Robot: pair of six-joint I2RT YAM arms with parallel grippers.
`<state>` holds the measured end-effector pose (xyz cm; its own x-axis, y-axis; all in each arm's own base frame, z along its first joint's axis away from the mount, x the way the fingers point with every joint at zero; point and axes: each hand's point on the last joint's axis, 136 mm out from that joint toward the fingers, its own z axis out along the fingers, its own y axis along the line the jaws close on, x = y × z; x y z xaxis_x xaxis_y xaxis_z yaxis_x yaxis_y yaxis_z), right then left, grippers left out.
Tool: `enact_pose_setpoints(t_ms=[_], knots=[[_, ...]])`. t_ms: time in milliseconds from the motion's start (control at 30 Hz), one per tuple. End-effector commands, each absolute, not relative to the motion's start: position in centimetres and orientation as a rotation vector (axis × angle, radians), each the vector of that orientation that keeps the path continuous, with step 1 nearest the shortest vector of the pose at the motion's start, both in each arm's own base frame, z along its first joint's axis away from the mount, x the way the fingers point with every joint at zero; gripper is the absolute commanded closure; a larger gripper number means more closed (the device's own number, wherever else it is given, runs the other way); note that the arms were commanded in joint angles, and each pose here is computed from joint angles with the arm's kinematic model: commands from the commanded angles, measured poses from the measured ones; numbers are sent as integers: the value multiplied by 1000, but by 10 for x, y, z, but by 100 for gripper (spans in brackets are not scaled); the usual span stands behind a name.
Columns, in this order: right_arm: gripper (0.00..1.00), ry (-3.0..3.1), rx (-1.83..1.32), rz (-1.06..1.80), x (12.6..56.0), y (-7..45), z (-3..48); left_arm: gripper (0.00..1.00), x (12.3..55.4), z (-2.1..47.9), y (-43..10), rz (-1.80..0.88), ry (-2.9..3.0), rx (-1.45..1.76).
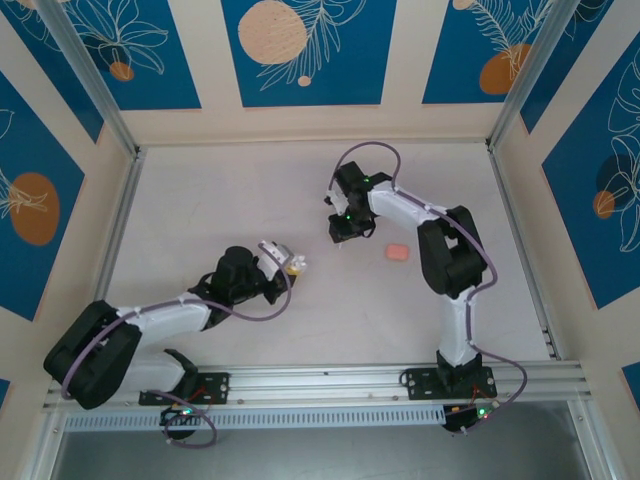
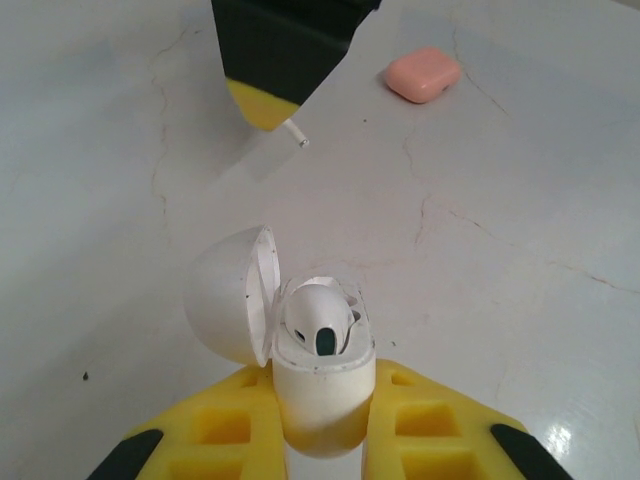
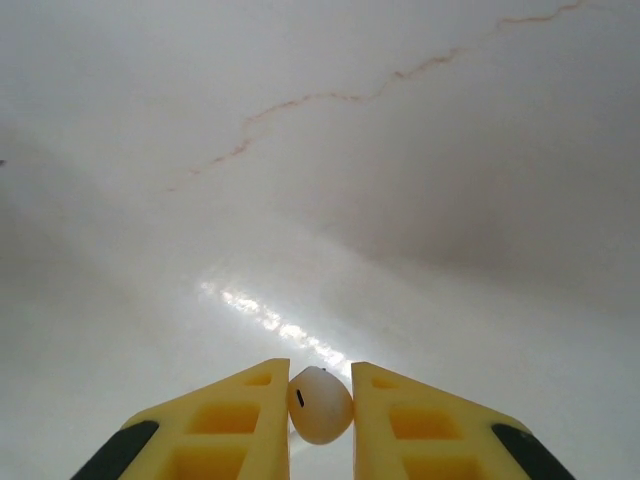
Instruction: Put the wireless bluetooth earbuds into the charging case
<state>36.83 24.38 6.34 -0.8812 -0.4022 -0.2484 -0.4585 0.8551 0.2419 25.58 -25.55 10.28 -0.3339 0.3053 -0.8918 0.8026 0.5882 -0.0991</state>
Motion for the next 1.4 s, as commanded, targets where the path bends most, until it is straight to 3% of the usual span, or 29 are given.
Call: enact_pose_setpoints(t_ms=[0,633,1367], knots=[[81,2684,-621,573,374,259,95,84,258,116,-271,-743,1811,886],[81,2442,-707,911,307,288,147,85,268,124,-297,-857,1739,861],[81,2415,-601,889,299,292,149,85,274,140,-300,-857,1682,798]])
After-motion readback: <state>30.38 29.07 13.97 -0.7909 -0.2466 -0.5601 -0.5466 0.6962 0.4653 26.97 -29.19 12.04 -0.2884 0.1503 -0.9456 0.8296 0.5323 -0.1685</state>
